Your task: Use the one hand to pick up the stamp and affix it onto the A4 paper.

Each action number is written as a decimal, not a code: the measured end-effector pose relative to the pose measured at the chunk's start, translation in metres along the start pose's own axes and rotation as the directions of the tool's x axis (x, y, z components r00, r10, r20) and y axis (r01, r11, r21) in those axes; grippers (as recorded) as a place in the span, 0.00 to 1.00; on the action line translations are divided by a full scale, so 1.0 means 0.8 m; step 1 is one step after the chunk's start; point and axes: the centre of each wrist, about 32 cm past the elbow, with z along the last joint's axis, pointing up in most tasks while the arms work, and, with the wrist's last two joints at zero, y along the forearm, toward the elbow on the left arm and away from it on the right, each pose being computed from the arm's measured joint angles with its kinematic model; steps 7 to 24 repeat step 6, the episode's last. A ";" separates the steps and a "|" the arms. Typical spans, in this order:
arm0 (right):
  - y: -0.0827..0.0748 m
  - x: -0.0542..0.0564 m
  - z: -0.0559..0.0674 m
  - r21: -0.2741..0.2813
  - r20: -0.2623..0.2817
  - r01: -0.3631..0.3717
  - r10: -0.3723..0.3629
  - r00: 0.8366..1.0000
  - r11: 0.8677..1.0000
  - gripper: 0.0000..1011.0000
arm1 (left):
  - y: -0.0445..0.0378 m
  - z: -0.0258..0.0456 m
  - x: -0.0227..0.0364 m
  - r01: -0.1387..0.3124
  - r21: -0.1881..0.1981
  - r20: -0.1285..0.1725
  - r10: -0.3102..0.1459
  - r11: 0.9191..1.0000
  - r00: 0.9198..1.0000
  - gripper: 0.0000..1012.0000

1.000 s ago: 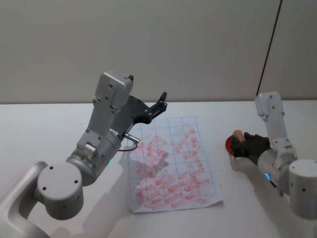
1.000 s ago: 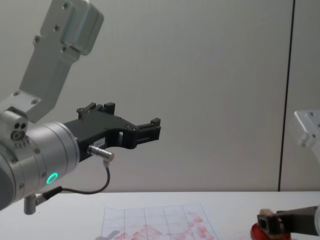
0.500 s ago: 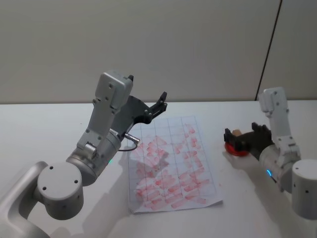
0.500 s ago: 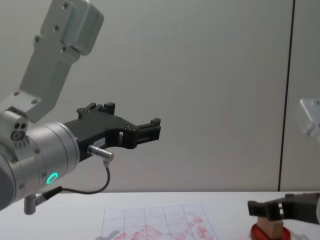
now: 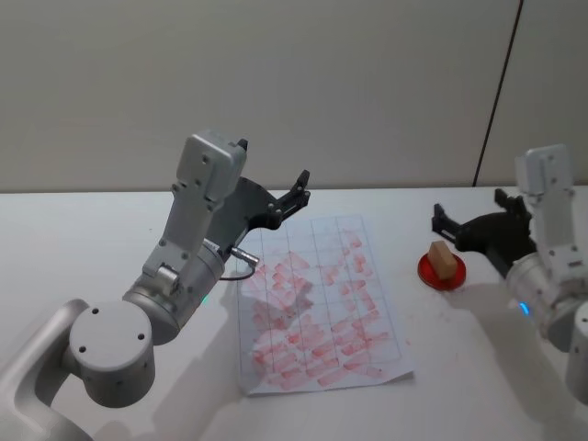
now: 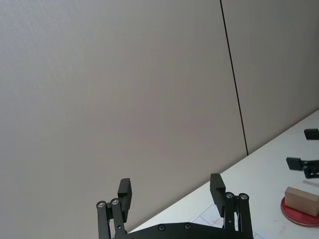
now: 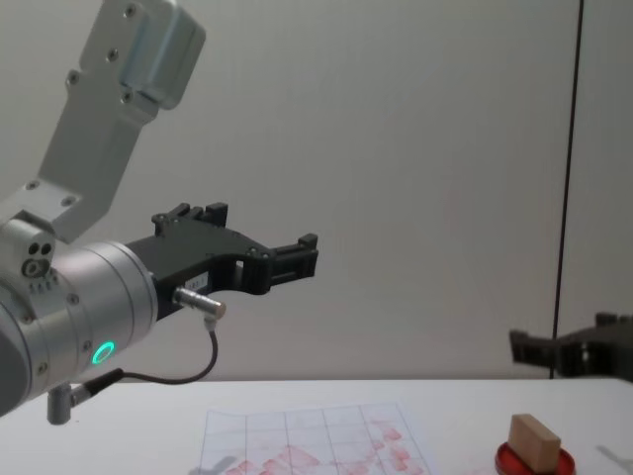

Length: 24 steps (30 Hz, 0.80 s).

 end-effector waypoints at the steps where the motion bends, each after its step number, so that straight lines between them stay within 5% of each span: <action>1: -0.001 0.002 0.000 0.011 0.003 0.002 -0.002 1.000 1.000 0.99 | 0.000 0.0000 0.0000 0.000 0.000 0.000 0.000 1.000 1.000 0.99; 6: -0.009 0.013 0.002 0.088 0.023 0.013 -0.015 1.000 0.996 0.99 | 0.000 0.0000 0.0000 0.000 0.000 0.000 0.000 1.000 1.000 0.99; 24: -0.009 0.013 0.002 0.088 0.023 0.013 -0.015 1.000 0.996 0.99 | 0.000 0.0000 0.0000 0.000 0.000 0.000 0.000 1.000 1.000 0.99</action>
